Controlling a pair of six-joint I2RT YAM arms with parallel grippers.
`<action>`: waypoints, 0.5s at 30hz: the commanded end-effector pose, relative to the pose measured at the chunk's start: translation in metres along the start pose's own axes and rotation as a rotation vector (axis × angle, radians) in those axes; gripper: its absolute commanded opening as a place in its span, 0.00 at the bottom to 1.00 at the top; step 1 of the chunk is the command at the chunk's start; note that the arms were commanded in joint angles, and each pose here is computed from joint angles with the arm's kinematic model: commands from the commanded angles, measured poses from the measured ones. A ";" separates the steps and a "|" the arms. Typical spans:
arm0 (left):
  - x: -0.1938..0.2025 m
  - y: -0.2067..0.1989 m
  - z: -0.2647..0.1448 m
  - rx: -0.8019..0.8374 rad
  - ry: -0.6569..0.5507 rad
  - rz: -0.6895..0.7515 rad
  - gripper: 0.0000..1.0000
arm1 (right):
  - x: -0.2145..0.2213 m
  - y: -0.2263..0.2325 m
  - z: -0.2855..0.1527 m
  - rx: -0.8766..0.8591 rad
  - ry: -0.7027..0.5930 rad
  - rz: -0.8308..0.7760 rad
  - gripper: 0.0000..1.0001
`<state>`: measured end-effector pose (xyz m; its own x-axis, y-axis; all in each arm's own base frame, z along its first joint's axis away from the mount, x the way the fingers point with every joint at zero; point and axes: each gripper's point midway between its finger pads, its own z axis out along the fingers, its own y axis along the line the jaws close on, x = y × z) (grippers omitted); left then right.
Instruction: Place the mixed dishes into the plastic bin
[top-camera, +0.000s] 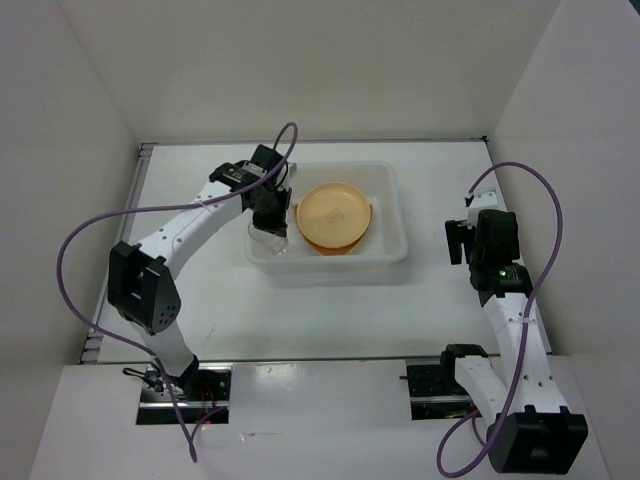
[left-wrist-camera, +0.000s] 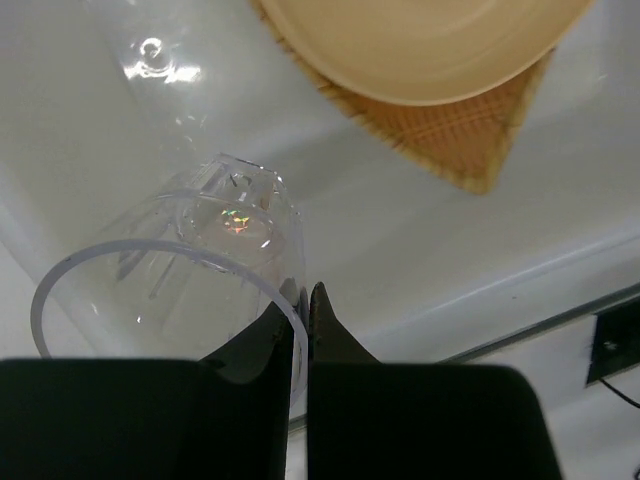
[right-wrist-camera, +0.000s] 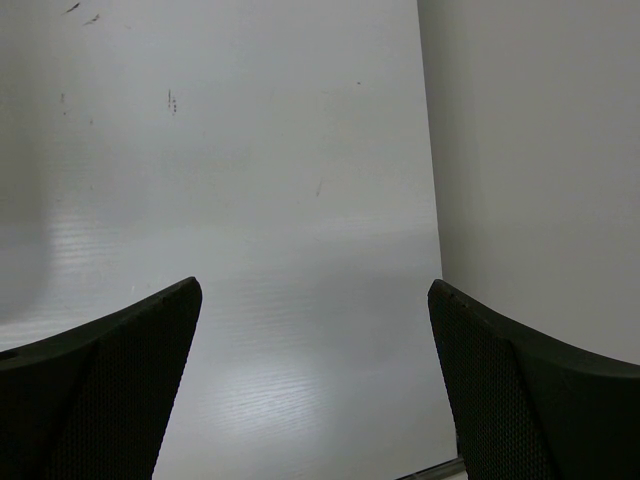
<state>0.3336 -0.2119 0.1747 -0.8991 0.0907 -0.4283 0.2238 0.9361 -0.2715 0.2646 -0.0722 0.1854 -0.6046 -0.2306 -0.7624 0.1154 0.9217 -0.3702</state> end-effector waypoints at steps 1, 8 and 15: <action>0.007 0.018 0.008 -0.107 0.025 0.054 0.00 | -0.014 -0.003 -0.002 0.015 -0.067 0.020 0.98; 0.017 0.023 0.056 -0.211 0.109 0.101 0.02 | -0.012 -0.002 -0.003 0.015 -0.069 0.021 0.98; 0.002 0.027 0.074 -0.253 0.099 0.105 0.16 | -0.012 -0.002 -0.003 0.015 -0.069 0.021 0.98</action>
<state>0.3445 -0.2124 0.0811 -0.9405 0.2066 -0.2698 0.2241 0.9739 -0.0353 0.2631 -0.0720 0.1891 -0.5922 -0.2312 -0.7719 0.1210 0.9216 -0.3689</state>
